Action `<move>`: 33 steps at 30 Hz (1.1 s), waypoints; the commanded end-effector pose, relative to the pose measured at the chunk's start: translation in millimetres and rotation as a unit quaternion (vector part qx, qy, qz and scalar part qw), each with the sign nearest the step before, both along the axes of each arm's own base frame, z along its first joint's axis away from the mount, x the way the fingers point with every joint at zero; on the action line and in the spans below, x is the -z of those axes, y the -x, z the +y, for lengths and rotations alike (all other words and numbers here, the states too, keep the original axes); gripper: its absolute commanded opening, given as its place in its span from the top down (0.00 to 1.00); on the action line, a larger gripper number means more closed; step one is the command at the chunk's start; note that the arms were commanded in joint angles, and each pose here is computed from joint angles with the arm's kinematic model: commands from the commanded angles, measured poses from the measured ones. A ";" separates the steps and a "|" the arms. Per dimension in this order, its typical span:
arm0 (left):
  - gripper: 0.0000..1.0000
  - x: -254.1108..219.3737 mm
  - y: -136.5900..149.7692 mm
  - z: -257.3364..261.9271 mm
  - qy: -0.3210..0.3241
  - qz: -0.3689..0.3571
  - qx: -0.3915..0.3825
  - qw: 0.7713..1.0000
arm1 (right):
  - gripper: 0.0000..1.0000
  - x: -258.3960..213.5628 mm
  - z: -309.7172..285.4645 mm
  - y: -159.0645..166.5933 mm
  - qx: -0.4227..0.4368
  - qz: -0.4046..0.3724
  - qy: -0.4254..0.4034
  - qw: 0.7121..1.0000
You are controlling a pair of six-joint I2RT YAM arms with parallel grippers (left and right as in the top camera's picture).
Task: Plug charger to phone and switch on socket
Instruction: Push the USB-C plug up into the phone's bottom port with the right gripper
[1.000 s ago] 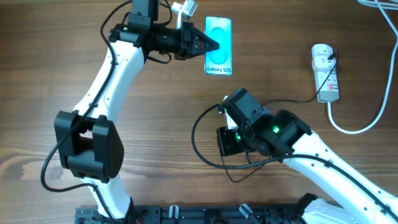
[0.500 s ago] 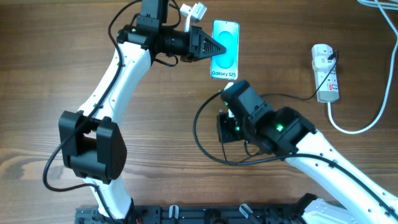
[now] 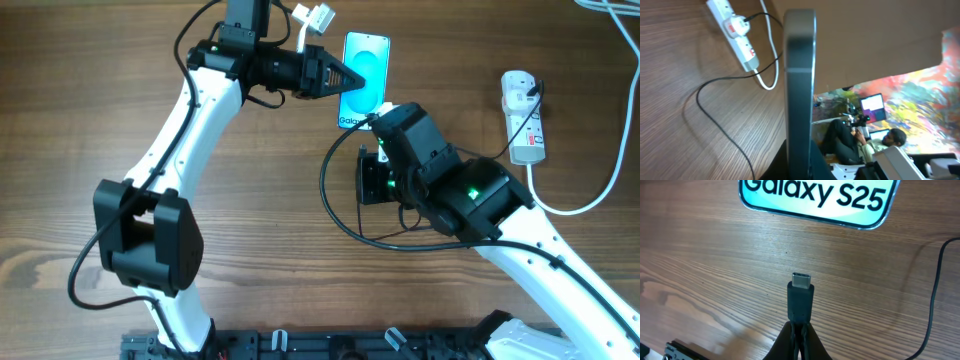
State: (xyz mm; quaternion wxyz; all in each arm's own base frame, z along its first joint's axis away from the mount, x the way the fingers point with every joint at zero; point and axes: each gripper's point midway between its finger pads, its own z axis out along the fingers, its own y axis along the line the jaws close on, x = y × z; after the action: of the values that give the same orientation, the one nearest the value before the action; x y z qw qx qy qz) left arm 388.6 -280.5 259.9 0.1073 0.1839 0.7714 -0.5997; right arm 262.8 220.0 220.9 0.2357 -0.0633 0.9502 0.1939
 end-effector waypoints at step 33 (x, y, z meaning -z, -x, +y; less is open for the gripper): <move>0.96 -53.9 29.0 19.6 -0.042 -0.089 -0.034 0.995 | 0.96 -28.8 25.3 -3.0 -0.061 -0.030 -0.047 0.997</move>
State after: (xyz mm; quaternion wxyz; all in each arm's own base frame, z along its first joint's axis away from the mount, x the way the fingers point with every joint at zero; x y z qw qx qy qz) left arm 366.3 -260.3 300.4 0.1792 0.1934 0.8057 -0.5304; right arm 263.7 239.8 241.2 0.2477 -0.1029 0.9327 0.2411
